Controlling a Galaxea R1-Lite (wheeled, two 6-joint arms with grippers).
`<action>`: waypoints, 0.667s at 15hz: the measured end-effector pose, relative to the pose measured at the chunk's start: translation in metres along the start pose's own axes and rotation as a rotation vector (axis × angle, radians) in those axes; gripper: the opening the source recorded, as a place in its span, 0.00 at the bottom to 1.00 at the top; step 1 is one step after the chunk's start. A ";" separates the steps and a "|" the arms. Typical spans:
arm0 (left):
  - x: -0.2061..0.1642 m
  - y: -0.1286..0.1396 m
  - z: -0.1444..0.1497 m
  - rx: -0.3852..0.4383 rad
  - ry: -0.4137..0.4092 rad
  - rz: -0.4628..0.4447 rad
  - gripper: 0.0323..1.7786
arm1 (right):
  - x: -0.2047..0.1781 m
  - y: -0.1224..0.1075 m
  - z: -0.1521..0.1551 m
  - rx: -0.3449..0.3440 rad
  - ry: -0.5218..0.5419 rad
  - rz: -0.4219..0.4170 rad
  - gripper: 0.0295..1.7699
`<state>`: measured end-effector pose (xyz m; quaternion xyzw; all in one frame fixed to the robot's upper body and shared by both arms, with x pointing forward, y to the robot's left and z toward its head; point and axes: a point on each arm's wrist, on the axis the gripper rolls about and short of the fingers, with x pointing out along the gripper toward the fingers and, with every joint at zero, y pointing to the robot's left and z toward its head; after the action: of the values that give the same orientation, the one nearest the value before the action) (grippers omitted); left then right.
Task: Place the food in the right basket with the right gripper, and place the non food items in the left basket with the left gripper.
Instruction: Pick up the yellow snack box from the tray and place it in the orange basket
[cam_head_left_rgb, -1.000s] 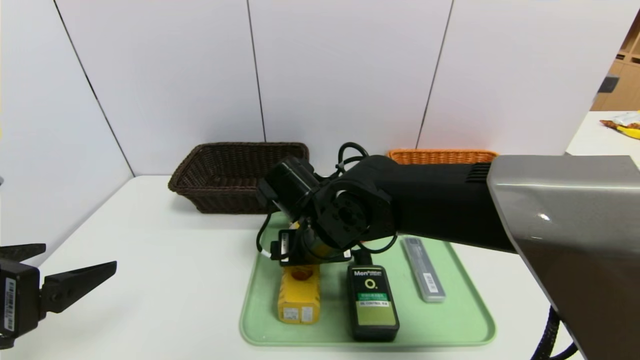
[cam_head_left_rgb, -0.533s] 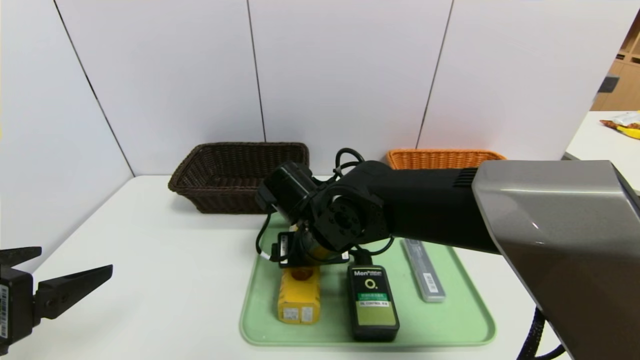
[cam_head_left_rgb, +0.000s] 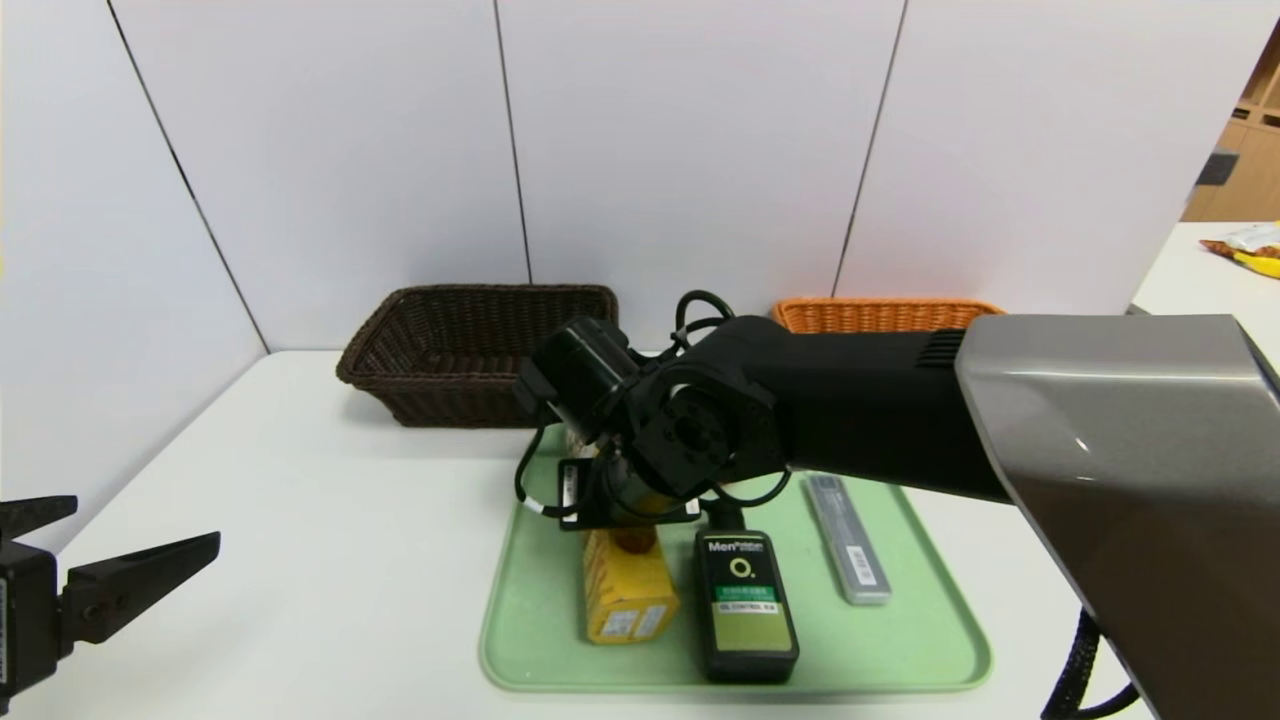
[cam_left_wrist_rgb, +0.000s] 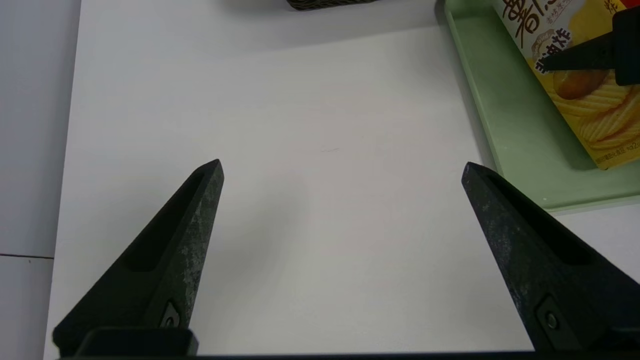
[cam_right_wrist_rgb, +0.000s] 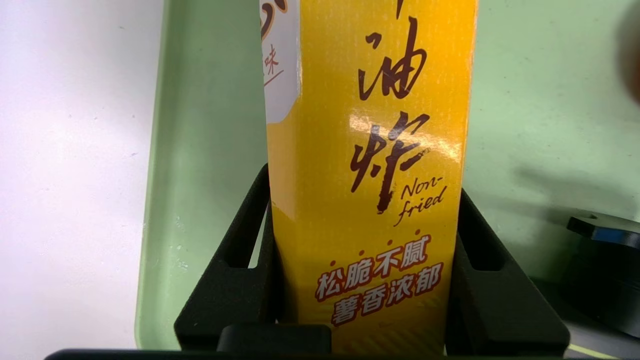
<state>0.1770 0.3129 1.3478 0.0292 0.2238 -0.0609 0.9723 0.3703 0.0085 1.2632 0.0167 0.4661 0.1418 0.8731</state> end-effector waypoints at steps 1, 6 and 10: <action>0.000 0.000 0.000 0.000 0.000 0.000 0.95 | -0.002 -0.001 0.001 0.002 -0.002 0.001 0.46; -0.001 0.000 0.001 -0.010 -0.004 0.000 0.95 | -0.007 -0.016 0.009 0.049 0.010 -0.032 0.46; 0.000 0.000 0.002 -0.011 -0.005 0.000 0.95 | -0.004 -0.036 0.019 0.128 0.014 -0.071 0.46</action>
<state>0.1779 0.3127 1.3500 0.0238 0.2214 -0.0598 0.9731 0.3923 -0.0248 1.2720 0.0549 0.4807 0.0809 0.8714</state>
